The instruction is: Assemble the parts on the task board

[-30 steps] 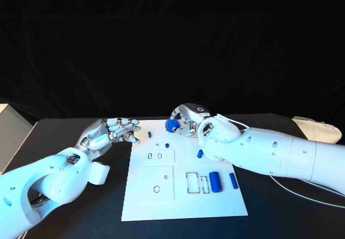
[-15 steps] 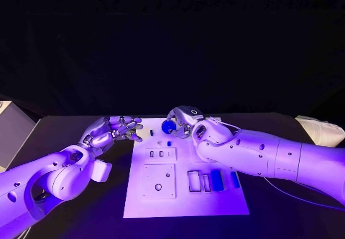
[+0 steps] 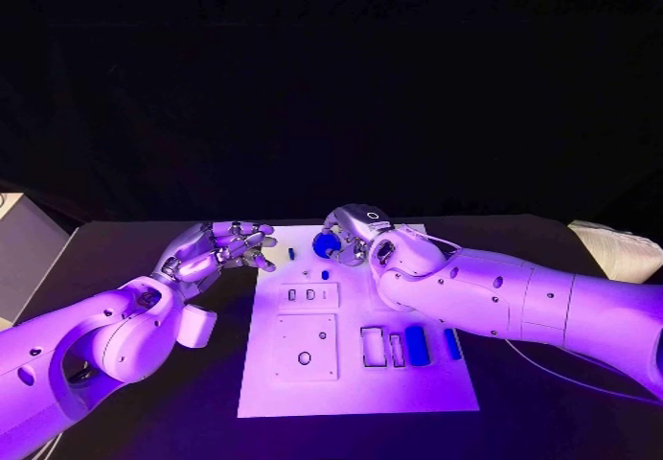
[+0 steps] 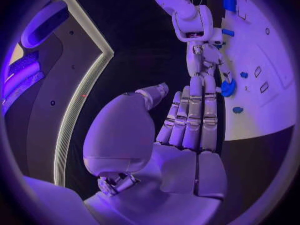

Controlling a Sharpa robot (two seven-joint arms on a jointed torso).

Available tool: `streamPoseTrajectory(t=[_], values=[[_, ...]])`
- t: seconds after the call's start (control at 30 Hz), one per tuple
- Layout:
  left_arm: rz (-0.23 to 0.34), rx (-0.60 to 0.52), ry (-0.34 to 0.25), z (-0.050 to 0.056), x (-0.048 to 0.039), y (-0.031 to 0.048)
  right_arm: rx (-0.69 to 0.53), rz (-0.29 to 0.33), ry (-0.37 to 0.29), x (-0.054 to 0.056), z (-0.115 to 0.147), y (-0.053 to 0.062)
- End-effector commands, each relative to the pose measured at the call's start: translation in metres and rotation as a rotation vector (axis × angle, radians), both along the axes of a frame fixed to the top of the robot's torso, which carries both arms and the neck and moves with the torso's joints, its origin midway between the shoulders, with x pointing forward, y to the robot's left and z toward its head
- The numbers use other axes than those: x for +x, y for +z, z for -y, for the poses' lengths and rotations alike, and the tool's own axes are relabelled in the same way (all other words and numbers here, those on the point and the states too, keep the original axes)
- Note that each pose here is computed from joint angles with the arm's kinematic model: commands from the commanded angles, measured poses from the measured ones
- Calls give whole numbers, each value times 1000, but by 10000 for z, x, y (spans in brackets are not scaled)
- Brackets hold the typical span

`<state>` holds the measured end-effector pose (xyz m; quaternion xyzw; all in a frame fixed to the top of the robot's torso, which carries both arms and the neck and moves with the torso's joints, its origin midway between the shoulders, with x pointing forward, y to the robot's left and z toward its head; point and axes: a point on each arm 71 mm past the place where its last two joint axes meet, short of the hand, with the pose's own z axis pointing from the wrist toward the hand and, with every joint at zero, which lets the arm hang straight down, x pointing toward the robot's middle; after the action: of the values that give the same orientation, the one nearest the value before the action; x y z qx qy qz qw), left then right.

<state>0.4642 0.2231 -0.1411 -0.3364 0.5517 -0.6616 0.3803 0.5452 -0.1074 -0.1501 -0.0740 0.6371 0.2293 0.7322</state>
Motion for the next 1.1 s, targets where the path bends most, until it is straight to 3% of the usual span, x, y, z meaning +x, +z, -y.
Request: streamPoseTrajectory(t=[0.03, 1.1], values=[[7, -3, -24, 31, -11, 10, -33, -20, 11, -1, -23, -67], [4, 0, -23, 31, -3, 3, -36, -49, 1, 37, -10, -149]])
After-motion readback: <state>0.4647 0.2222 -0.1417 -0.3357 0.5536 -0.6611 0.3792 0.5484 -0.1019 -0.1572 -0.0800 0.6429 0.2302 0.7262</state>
